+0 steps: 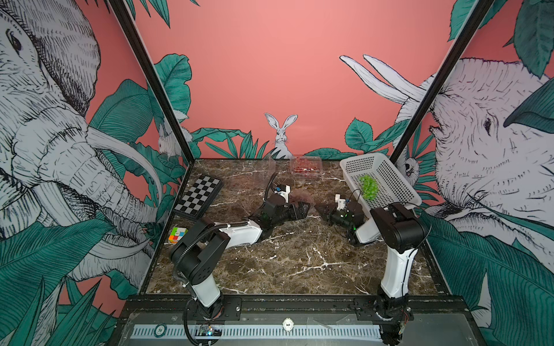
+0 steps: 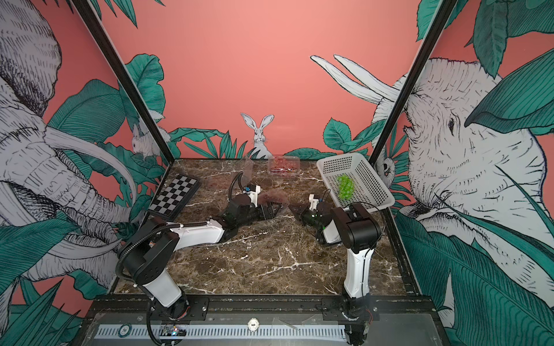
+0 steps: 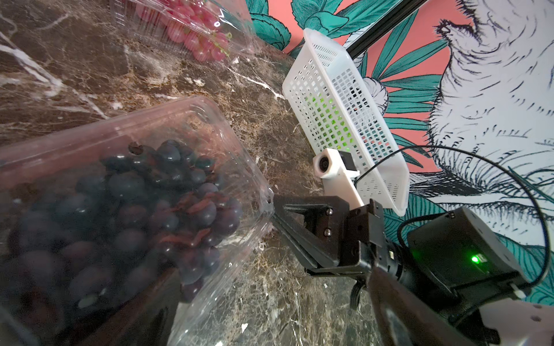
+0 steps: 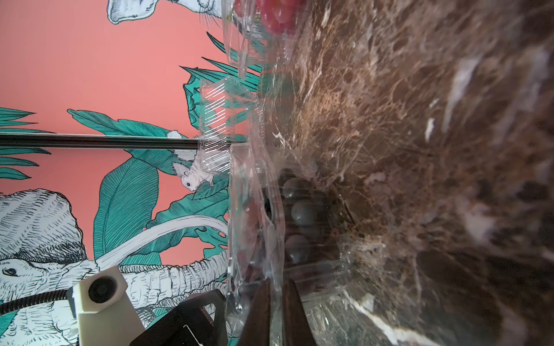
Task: Pack grapes into containers
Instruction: Close the packing box at the center of the board.
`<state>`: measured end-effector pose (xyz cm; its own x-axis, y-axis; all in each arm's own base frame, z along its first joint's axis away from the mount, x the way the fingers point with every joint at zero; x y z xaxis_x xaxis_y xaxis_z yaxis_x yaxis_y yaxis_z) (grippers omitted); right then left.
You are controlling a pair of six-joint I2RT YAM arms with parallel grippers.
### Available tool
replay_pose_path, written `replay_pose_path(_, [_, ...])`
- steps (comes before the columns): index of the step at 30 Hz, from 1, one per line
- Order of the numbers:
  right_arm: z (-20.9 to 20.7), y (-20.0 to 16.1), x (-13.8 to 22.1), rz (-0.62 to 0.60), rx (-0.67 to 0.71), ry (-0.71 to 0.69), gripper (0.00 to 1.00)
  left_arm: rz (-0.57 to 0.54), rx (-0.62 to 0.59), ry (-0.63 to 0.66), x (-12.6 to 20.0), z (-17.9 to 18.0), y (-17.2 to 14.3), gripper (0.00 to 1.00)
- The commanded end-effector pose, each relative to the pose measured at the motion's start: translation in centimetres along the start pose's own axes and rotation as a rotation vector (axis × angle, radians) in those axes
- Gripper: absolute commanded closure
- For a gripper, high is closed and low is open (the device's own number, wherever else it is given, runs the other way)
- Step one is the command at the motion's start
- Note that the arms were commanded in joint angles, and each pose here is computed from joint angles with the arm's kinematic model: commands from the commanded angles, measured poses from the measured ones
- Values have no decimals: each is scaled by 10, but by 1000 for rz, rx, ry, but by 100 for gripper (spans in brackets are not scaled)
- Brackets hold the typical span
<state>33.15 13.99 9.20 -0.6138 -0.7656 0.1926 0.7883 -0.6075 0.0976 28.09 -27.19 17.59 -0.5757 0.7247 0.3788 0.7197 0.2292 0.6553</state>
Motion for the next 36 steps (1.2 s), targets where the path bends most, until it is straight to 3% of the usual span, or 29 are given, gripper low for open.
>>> replay_pose_path(1, [-9, -5, -1, 4, 3, -61, 92, 6, 12, 13, 7, 3, -1, 1])
replay_pose_path(11, [-13, -9, -1, 6, 8, -70, 94, 2, 11, 12, 9, 3, 0, 1])
replay_pose_path(20, [5, -9, 6, 2, 60, -86, 84, 8, -25, 34, 21, -3, 9, 1])
replay_pose_path(27, [24, -8, 15, 16, 150, -147, 66, -10, -81, 158, 50, -9, 29, 1])
replay_pose_path(32, [37, -7, 26, 25, 240, -256, 51, -34, -20, 287, 79, 18, 42, 1])
replay_pose_path(36, [60, 0, 29, 40, 355, -331, 30, -13, 81, 327, 86, 47, 42, 1])
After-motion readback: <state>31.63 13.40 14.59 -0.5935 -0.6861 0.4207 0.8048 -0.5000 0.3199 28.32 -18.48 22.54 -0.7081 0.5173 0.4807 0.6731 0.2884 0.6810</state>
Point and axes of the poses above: each gripper's point midway between its finger pads, its own x axis back along the fingers, its own z axis along the line the jaws close on, y = z × x, the point moved 10 cm from there along x, back along the fingers, and after that the axes turned 2 degrees about -x, right-handed, at the moved point
